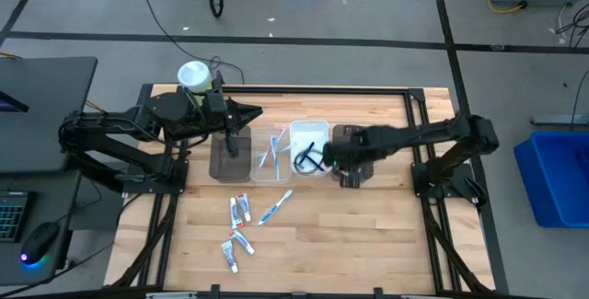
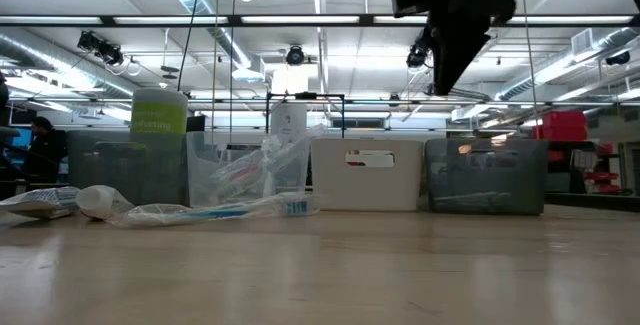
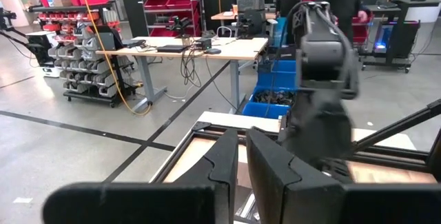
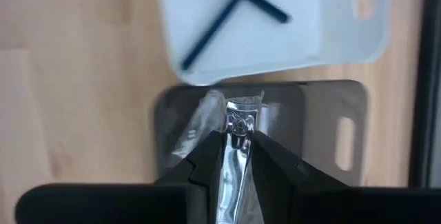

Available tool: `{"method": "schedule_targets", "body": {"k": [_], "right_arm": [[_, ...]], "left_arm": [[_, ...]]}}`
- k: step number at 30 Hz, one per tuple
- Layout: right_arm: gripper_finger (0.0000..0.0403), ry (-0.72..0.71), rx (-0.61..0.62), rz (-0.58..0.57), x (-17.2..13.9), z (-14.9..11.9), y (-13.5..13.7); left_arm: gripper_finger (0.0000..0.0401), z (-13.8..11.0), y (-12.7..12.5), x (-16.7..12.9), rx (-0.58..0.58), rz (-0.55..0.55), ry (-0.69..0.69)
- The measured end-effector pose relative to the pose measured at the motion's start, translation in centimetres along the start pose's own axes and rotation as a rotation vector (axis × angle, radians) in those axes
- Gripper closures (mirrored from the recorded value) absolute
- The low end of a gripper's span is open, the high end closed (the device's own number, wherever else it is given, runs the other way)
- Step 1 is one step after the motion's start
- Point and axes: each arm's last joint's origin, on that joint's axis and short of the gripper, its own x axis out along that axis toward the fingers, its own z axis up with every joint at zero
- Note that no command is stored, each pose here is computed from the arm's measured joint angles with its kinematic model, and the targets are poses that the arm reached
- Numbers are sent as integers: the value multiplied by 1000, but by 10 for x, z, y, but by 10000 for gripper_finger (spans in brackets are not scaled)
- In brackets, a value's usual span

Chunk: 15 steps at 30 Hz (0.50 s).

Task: Pick & Place Travel size toiletries
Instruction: Put the silver nail cutter into the right black bin

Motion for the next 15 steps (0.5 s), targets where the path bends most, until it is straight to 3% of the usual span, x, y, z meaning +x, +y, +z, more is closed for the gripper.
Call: {"method": "schedule_targets", "body": {"k": [6, 15], "right_arm": [[326, 21, 45, 33, 11, -2, -30], [325, 100, 67, 116, 57, -23, -41]], "left_arm": [[360, 0, 0, 0, 9, 0, 0], [360, 0, 0, 0, 1, 0, 0]]}}
